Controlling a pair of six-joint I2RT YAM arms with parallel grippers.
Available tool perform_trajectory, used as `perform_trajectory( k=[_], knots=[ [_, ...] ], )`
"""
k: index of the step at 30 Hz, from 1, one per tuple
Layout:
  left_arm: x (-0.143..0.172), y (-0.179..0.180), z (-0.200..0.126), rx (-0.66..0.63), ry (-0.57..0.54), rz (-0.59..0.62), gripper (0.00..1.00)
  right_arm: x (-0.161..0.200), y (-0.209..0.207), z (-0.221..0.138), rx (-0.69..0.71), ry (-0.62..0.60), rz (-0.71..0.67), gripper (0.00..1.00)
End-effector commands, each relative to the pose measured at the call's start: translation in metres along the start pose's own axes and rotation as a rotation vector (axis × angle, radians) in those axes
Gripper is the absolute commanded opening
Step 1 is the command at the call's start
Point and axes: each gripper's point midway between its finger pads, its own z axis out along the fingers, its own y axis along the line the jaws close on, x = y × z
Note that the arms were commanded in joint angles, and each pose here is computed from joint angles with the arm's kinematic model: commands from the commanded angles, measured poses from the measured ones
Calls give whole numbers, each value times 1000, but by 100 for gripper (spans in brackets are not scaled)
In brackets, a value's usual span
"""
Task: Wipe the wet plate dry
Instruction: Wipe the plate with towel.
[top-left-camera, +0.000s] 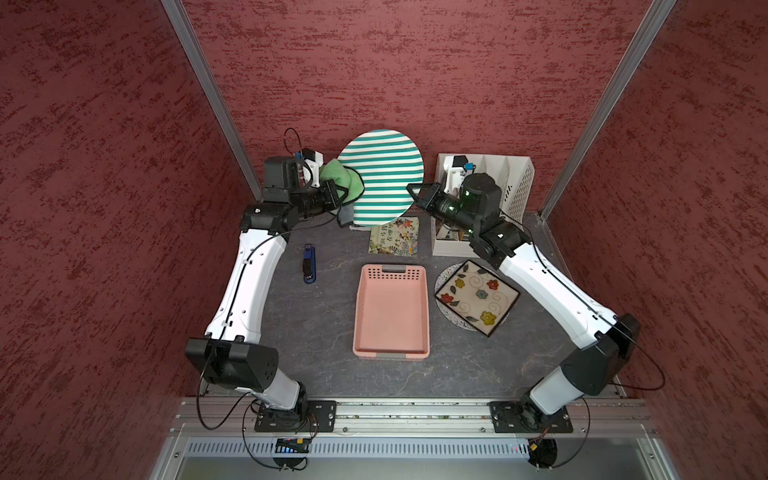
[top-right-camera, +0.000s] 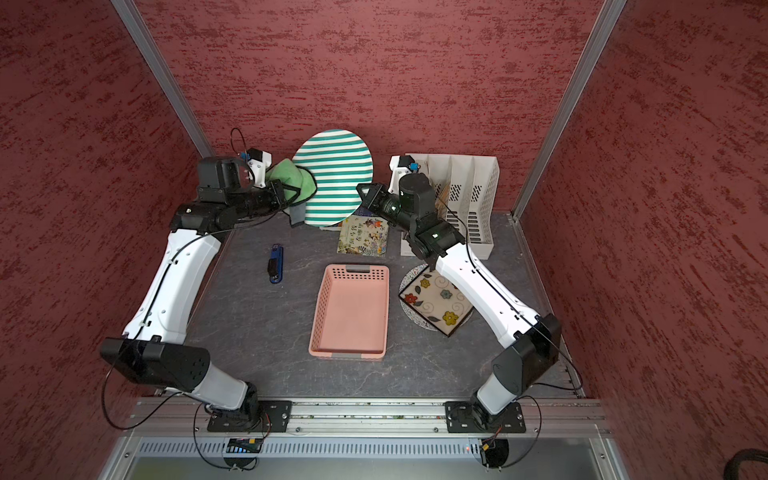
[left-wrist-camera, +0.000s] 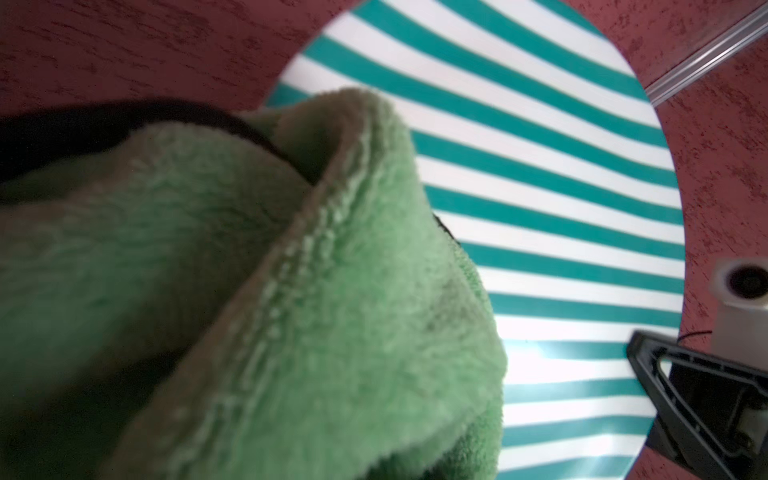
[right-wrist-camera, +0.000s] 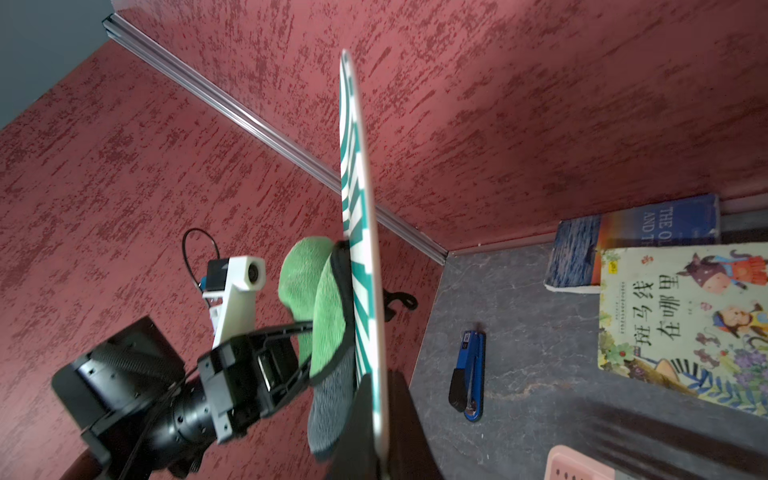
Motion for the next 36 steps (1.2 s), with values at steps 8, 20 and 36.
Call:
perform_trajectory(
  k=[8, 20, 36],
  knots=[
    [37, -106, 25, 504, 200, 137, 0, -23, 85, 3, -311, -34, -1, 0],
    [-6, -16, 32, 190, 105, -43, 0, -34, 101, -25, -326, 14, -97, 0],
    [-70, -131, -35, 578, -143, -85, 0, -189, 133, -78, -363, -368, -120, 0]
  ],
)
